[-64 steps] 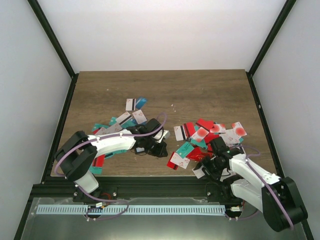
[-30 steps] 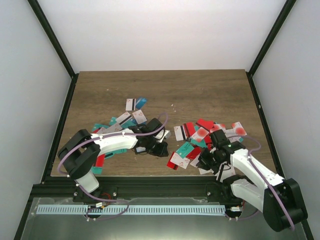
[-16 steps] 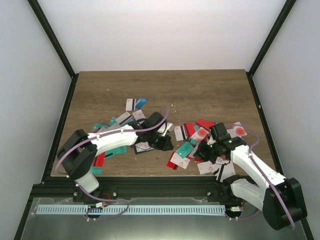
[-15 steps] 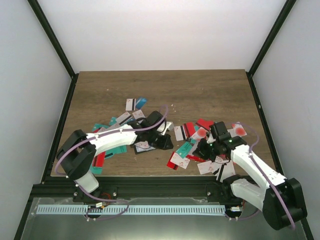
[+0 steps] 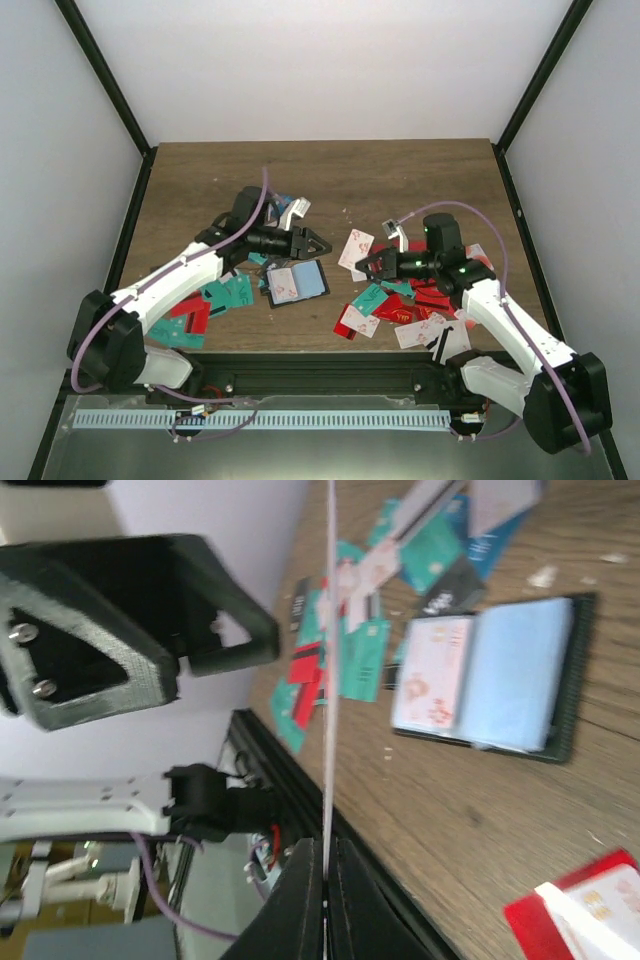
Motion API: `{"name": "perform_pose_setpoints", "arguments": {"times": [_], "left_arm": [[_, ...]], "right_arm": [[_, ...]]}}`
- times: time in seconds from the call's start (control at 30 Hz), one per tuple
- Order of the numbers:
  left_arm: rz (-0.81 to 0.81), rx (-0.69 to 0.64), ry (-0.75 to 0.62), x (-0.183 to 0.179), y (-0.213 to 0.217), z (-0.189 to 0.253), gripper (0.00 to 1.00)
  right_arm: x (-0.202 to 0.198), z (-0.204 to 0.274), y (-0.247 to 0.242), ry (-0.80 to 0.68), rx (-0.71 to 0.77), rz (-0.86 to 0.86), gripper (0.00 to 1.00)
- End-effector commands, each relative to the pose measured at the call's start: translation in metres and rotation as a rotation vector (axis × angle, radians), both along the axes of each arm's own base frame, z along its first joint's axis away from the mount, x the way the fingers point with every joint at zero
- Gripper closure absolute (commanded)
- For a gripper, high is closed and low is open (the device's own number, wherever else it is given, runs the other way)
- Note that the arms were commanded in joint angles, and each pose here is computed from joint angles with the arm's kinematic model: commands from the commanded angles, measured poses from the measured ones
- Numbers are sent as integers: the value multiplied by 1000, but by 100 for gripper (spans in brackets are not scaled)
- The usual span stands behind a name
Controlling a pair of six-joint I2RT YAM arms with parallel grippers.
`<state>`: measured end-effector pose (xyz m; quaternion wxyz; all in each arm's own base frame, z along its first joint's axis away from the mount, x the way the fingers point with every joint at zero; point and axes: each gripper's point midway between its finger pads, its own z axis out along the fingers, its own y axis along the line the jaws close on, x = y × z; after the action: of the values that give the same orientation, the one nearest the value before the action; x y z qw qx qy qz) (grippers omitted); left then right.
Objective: Put the credit cards into the card holder
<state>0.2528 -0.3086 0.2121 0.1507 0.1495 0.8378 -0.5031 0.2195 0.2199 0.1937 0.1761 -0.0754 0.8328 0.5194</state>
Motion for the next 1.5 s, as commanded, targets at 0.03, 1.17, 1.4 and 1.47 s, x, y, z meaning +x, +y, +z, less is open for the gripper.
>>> {"name": "perform_pose_setpoints", "arguments": {"times": [0.03, 1.17, 1.4, 1.47], "left_arm": [[-142, -201, -15, -23, -8, 41, 51], [-34, -216, 48, -28, -9, 35, 96], [118, -65, 141, -23, 40, -21, 96], [155, 10, 195, -23, 58, -43, 96]], "right_arm": [[-17, 62, 19, -208, 194, 235, 99], [-29, 66, 18, -181, 177, 254, 25], [-1, 28, 15, -86, 76, 123, 24], [5, 15, 16, -49, 55, 109, 24]]}}
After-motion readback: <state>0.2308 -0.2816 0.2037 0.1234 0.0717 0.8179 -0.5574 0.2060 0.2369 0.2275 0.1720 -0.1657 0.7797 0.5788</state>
